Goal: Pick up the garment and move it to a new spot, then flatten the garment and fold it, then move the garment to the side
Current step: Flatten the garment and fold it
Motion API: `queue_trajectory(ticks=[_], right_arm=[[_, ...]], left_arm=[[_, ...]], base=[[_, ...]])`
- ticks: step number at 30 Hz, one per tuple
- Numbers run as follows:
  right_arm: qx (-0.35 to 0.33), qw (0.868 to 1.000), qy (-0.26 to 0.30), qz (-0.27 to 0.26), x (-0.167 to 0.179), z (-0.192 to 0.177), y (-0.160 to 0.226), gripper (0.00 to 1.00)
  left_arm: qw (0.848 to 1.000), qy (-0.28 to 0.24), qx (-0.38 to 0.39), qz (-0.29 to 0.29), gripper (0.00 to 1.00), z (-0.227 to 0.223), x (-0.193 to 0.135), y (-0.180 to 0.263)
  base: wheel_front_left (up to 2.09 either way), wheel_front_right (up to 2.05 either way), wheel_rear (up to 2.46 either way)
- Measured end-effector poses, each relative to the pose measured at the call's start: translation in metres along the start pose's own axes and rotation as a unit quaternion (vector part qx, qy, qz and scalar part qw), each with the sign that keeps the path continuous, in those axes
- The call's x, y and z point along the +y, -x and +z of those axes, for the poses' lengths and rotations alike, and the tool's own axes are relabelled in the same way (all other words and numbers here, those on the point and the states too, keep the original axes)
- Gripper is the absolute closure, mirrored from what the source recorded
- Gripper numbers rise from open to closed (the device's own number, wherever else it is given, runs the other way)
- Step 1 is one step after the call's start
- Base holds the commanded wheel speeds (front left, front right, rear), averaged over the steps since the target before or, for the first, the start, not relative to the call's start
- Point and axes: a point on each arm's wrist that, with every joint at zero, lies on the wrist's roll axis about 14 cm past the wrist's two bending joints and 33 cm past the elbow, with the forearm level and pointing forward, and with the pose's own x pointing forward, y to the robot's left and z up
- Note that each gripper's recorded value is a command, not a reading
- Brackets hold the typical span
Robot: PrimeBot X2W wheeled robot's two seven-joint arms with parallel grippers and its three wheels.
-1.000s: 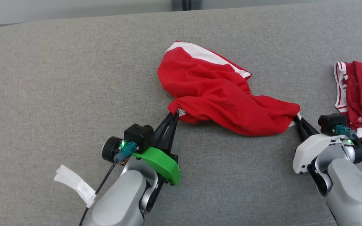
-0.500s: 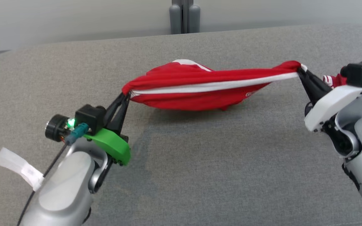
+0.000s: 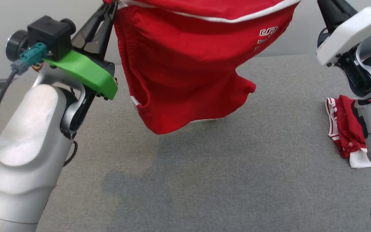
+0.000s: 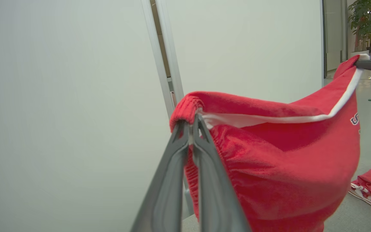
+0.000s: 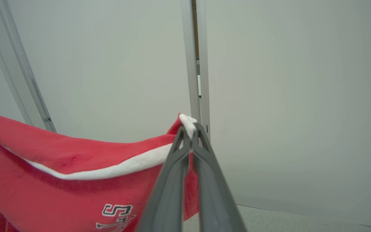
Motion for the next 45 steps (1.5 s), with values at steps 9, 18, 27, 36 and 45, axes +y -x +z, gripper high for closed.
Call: queue_trajectory(ticks=[9, 18, 27, 36, 45], right_arm=[[-0.005, 1.000, 0.016, -0.013, 0.021, 0.014, 0.005, 1.00], [0.034, 0.999, 0.001, -0.043, 0.005, -0.010, 0.000, 1.00], [0.018, 0.997, 0.036, -0.060, -0.028, -0.003, -0.073, 1.00], [-0.096, 0.990, 0.050, -0.086, -0.063, 0.010, -0.151, 1.00], [-0.009, 0.992, 0.007, -0.124, -0.102, -0.128, -0.158, 1.00]], left_arm=[[0.999, 0.009, -0.030, 0.006, 1.00, 0.035, 0.000, 0.012], [0.999, 0.025, 0.016, 0.010, 1.00, 0.003, 0.007, 0.009], [0.999, 0.023, 0.040, 0.026, 1.00, -0.025, 0.044, -0.065], [0.996, 0.037, -0.031, 0.073, 1.00, -0.035, 0.092, -0.158], [0.992, 0.098, 0.000, 0.080, 1.00, -0.138, 0.084, -0.181]], base=[[0.00, 0.00, 0.00], [0.00, 0.00, 0.00], [0.00, 0.00, 0.00], [0.00, 0.00, 0.00], [0.00, 0.00, 0.00]])
